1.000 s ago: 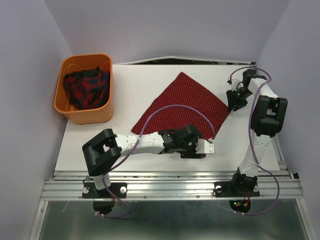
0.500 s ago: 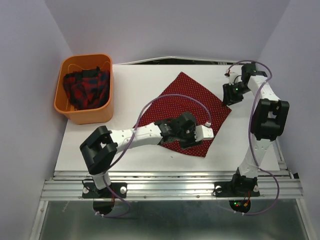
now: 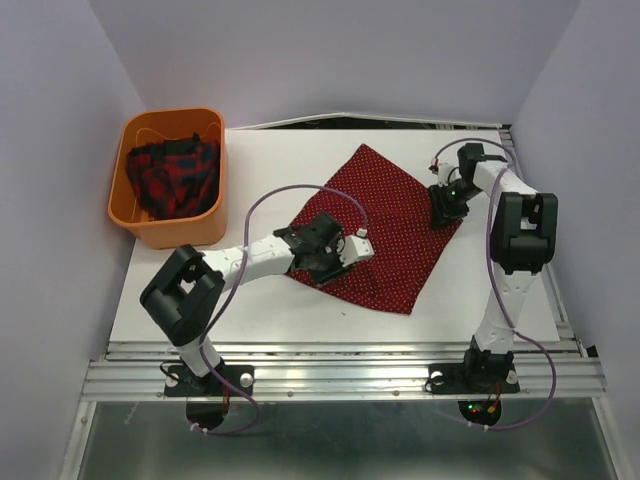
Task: Fold and stack the skirts
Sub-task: Flatten the skirt out, then fold the skirt
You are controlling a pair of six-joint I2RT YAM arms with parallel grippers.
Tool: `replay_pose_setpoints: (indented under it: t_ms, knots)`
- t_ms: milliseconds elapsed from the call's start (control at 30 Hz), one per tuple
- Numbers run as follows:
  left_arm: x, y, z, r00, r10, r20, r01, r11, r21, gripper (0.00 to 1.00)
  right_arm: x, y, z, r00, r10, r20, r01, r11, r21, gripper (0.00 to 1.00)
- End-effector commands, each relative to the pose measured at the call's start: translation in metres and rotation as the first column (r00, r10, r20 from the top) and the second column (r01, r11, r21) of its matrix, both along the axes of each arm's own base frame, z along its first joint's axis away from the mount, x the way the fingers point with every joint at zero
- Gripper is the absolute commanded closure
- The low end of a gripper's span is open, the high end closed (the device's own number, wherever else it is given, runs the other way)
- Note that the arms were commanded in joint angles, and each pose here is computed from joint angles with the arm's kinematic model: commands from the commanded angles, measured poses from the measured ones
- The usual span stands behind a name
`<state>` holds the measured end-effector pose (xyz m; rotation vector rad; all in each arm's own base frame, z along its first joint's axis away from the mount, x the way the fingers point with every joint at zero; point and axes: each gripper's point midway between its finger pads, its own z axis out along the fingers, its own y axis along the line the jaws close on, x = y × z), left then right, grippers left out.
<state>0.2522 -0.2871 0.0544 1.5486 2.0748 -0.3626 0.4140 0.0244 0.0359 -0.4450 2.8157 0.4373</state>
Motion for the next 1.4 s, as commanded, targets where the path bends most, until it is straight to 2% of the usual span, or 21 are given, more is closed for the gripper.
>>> replay_pose_setpoints:
  t_ms: [0,167,333,433,533,633,733,833,967,1067,1133,1233,1367]
  knots:
    - [-0.015,0.024,-0.030,0.997,-0.077,-0.023,0.079,0.990,0.115,0.51,0.018,-0.006,-0.010,0.999,-0.001,0.039,0.004,0.998,-0.070,0.55]
    - [-0.042,0.017,-0.059,0.978,-0.182,-0.106,0.199,0.963,0.181,0.62,0.030,-0.001,-0.022,0.999,0.011,0.036,-0.007,0.993,-0.114,0.55]
    - [-0.056,-0.012,-0.052,0.948,-0.282,-0.150,0.305,0.938,0.165,0.66,0.045,0.007,-0.025,0.998,0.037,0.048,-0.030,0.989,-0.144,0.55]
    - [-0.091,-0.037,-0.050,0.897,-0.386,-0.213,0.420,0.896,0.145,0.69,0.057,0.007,-0.026,0.997,0.042,0.063,-0.030,0.985,-0.172,0.55]
    - [-0.123,-0.069,-0.039,0.852,-0.482,-0.204,0.510,0.853,0.110,0.72,0.068,0.012,-0.026,0.996,0.052,0.077,-0.038,0.984,-0.174,0.55]
    - [-0.151,-0.101,-0.018,0.801,-0.550,-0.236,0.569,0.822,0.014,0.73,0.073,0.023,-0.024,0.993,0.072,0.089,-0.059,0.987,-0.148,0.55]
    - [-0.167,-0.114,-0.001,0.788,-0.566,-0.243,0.576,0.817,-0.036,0.72,0.070,0.041,-0.017,0.989,0.110,0.099,-0.098,0.988,-0.116,0.55]
    - [-0.159,-0.104,0.017,0.811,-0.548,-0.204,0.551,0.833,-0.045,0.67,0.057,0.059,-0.008,0.980,0.171,0.099,-0.162,0.982,-0.098,0.55]
    - [-0.135,-0.083,0.056,0.847,-0.483,-0.224,0.460,0.875,-0.151,0.60,0.035,0.070,-0.008,0.974,0.216,0.074,-0.210,0.975,-0.078,0.55]
    - [-0.090,-0.064,0.080,0.912,-0.351,-0.212,0.308,0.928,-0.209,0.59,0.025,0.068,-0.011,0.974,0.216,0.066,-0.208,0.973,-0.103,0.54]
    - [-0.055,-0.045,0.074,0.959,-0.232,-0.165,0.205,0.964,-0.167,0.57,0.026,0.067,-0.006,0.974,0.212,0.083,-0.202,0.973,-0.112,0.52]
    - [-0.024,-0.019,0.051,0.986,-0.105,-0.133,0.093,0.991,-0.095,0.55,0.030,0.069,0.010,0.974,0.196,0.113,-0.185,0.977,-0.102,0.51]
    - [-0.013,0.010,0.012,0.983,-0.034,-0.183,0.031,0.999,-0.020,0.56,0.029,0.078,0.025,0.976,0.193,0.100,-0.189,0.981,-0.050,0.50]
